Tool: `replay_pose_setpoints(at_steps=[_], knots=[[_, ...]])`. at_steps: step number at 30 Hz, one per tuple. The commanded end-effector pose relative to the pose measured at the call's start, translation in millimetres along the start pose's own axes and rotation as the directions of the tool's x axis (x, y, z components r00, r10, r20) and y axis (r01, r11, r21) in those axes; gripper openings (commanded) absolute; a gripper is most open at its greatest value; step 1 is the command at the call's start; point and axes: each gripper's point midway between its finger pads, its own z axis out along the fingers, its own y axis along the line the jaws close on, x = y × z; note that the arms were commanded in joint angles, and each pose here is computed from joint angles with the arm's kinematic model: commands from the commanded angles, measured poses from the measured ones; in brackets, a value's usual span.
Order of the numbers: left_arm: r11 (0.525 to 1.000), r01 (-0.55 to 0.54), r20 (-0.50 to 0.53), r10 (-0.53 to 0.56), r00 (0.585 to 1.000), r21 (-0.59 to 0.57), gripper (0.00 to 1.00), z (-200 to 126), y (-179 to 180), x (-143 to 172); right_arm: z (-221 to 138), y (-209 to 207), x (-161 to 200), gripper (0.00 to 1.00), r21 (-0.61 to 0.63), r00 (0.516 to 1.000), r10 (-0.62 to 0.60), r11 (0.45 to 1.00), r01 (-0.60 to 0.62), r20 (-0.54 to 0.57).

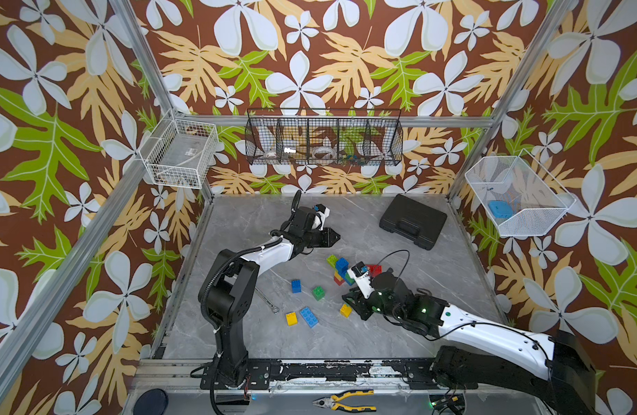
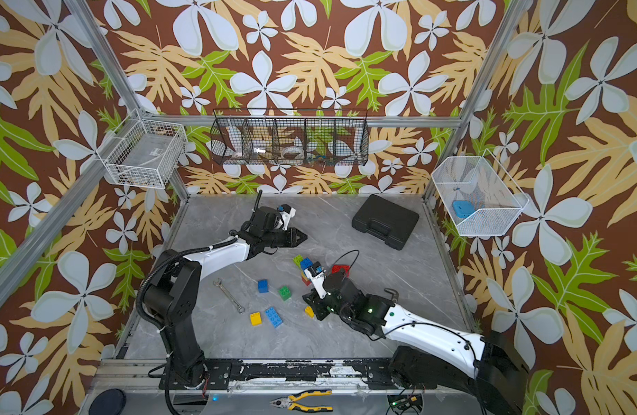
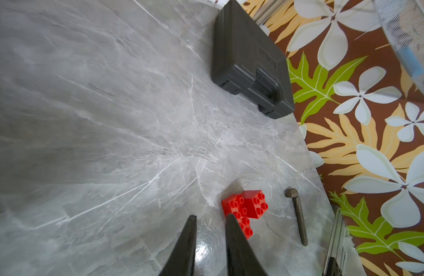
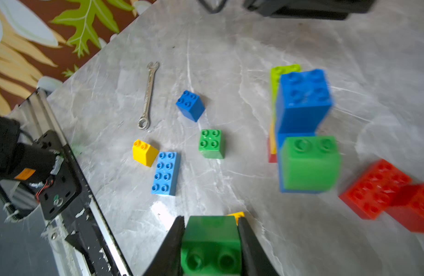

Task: Assemble a fork with lego
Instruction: Adjust the lego brick at the center of the board.

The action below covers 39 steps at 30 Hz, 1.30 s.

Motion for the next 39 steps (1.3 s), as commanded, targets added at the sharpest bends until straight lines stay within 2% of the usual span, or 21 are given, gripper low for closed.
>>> replay_pose_setpoints(at_steps=[1,9,16,22,39], knots=[[1.0,-0.011,-0.111,0.011,0.994,0.004,0.25,9.0,2.4,17.0,12.3,5.3,-8.8,0.0,-0.012,0.999,-0.037,0.999,0.037,0.014],[0.999,-0.015,-0.211,0.006,0.977,-0.041,0.25,26.1,16.6,36.3,28.3,-28.5,3.0,0.0,0.17,0.999,0.035,0.985,-0.033,-0.013],[0.998,-0.01,-0.229,-0.005,0.973,-0.063,0.25,26.3,24.9,48.0,33.5,-46.6,17.2,0.0,0.261,0.994,0.095,0.962,-0.078,-0.051],[0.997,-0.007,-0.233,-0.011,0.972,-0.077,0.24,19.6,28.1,56.9,26.9,-66.9,17.5,0.0,0.344,0.988,0.15,0.929,-0.134,-0.021],[0.994,0.018,-0.204,-0.04,0.978,-0.11,0.24,-12.9,28.6,79.2,17.7,-102.9,8.4,0.0,0.418,0.965,0.257,0.872,-0.256,0.055]])
